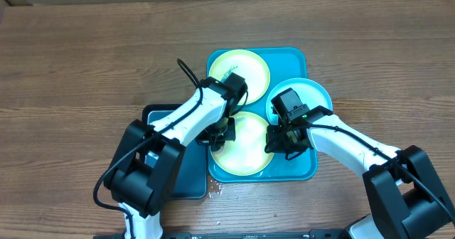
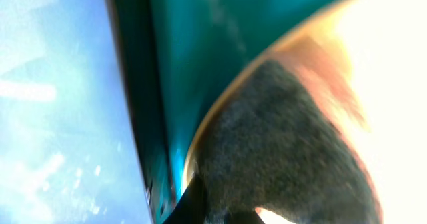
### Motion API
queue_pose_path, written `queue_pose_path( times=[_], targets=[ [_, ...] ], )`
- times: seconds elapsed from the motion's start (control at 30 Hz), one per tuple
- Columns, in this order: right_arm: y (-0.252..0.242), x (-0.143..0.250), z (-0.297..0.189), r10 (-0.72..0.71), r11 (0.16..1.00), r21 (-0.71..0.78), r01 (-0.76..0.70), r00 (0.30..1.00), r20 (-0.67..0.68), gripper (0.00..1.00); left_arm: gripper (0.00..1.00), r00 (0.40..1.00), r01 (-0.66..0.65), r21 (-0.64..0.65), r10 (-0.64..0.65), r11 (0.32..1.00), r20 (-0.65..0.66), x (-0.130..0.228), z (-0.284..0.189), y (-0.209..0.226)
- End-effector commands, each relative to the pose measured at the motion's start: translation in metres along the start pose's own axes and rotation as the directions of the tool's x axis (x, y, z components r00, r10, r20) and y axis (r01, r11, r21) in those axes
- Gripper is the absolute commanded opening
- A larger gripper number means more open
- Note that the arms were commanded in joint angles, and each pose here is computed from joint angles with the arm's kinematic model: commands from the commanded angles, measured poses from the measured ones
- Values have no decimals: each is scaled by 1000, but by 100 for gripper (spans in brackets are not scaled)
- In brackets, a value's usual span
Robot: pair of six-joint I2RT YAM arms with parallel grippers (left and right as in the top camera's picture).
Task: Clean dirty plates on tray and stack at the side
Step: 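Scrub the front yellow plate with the sponge in the left gripper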
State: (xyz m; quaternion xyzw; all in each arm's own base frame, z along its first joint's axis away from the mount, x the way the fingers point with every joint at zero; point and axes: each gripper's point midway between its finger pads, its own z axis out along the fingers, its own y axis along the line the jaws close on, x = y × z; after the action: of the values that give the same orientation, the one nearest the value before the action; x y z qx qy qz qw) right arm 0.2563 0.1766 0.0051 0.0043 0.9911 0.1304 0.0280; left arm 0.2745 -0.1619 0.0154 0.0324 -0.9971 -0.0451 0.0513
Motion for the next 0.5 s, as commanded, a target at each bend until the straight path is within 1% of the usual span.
queue_pose_path(
  times=[0.0,0.03,0.1,0.17,0.23,0.33,0.47],
  targets=[
    [-15,-2,3,6,997,72,-7,1000,15,6,4,999,-20,163,24,986,-23,-6,-2,-30],
    [-15,-2,3,6,997,73,-7,1000,15,6,4,998,-34,255,46,966,-39,-3,-3,-47],
    [-15,-2,3,6,997,72,-7,1000,15,6,4,995,-59,399,86,915,-52,3,-7,-77],
    [-15,-2,3,6,997,72,-7,1000,15,5,4,991,-82,479,123,874,-55,10,-5,-97],
    [-15,-2,3,6,997,73,-7,1000,15,5,4,985,-93,522,156,848,-77,20,0,-110],
    [-15,-2,3,6,997,73,-7,1000,14,5,4,972,-89,555,193,827,-132,35,5,-120],
    [-15,-2,3,6,997,73,-7,1000,14,5,4,959,-58,561,202,826,-198,48,5,-119]
  ],
)
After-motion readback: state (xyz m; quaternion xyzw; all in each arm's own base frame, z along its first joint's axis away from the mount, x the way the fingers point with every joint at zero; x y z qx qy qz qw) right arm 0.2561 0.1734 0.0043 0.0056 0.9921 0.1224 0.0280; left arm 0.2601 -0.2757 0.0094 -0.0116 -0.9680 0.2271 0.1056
